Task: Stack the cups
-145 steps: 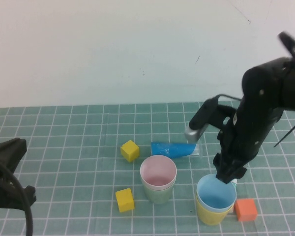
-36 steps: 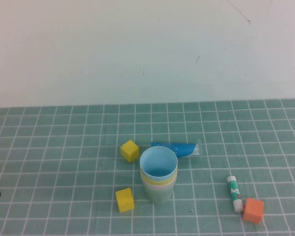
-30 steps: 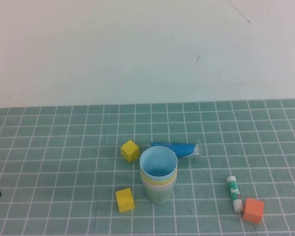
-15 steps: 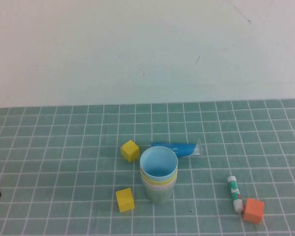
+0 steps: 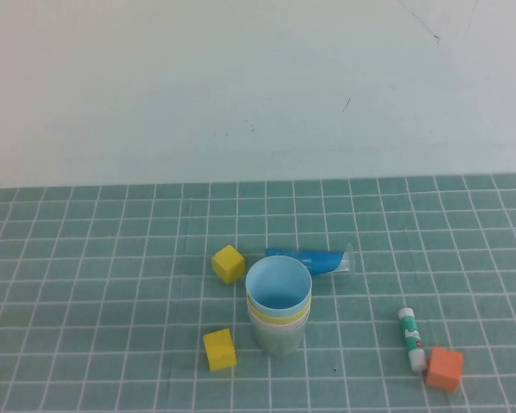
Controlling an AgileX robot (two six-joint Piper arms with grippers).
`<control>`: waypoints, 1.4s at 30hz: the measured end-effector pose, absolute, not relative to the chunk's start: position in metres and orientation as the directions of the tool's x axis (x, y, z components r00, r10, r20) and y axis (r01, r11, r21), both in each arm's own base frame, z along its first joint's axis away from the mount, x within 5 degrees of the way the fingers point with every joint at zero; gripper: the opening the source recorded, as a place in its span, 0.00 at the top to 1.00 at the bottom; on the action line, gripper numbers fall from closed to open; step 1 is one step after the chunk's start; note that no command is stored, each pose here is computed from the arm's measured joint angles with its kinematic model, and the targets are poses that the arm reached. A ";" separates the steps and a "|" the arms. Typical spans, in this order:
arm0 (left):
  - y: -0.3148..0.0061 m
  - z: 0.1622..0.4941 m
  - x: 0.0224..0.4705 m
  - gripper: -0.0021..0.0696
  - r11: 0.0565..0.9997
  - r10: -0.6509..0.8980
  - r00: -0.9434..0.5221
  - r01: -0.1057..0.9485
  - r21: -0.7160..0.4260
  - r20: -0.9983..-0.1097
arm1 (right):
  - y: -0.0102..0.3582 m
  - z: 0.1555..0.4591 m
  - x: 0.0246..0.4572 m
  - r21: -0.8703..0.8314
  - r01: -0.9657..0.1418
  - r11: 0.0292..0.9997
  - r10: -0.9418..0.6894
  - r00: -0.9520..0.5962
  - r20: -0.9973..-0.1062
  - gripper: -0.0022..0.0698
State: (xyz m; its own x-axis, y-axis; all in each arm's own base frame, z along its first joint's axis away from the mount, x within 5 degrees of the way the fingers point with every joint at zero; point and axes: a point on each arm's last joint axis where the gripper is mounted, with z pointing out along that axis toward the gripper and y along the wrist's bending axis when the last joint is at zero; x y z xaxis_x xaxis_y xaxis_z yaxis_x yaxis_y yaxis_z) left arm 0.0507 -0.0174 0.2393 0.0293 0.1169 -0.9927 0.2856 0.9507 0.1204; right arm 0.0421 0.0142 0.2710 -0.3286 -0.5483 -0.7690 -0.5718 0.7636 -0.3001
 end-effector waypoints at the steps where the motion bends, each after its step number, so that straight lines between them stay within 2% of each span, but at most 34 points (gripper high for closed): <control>1: -0.017 0.233 0.049 0.97 0.951 0.120 0.034 0.284 0.125 -0.992 | 0.014 0.271 0.042 -0.300 -0.572 0.764 -0.548 -0.329 -0.769 0.97; 5: -0.014 0.212 0.052 0.97 0.966 0.119 0.023 0.230 0.121 -0.993 | 0.014 0.270 0.042 -0.299 -0.573 0.763 -0.551 -0.334 -0.764 0.97; 8: -0.011 0.197 0.055 0.97 0.984 0.047 -0.038 0.172 0.040 -0.998 | 0.014 0.269 0.042 -0.298 -0.574 0.762 -0.554 -0.340 -0.760 0.97; 10: -0.009 0.192 0.055 0.97 0.990 -0.015 -0.085 0.137 -0.026 -0.996 | 0.014 0.269 0.042 -0.298 -0.574 0.762 -0.554 -0.340 -0.760 0.97; 15: -0.008 0.177 0.053 0.97 0.993 -0.051 -0.258 0.092 -0.077 -0.965 | 0.014 0.269 0.042 -0.298 -0.575 0.762 -0.554 -0.341 -0.759 0.97; 28: -0.008 0.176 0.052 0.97 0.993 -0.022 -0.267 0.110 -0.053 -0.963 | 0.014 0.269 0.042 -0.297 -0.574 0.763 -0.553 -0.342 -0.760 0.97; 34: -0.008 0.176 0.052 0.97 0.988 -0.098 -0.275 0.088 -0.126 -0.956 | 0.014 0.269 0.042 -0.297 -0.574 0.763 -0.553 -0.342 -0.760 0.97; 42: -0.008 0.176 0.052 0.97 0.988 -0.105 -0.276 0.082 -0.132 -0.955 | 0.014 0.269 0.042 -0.297 -0.574 0.763 -0.553 -0.342 -0.760 0.97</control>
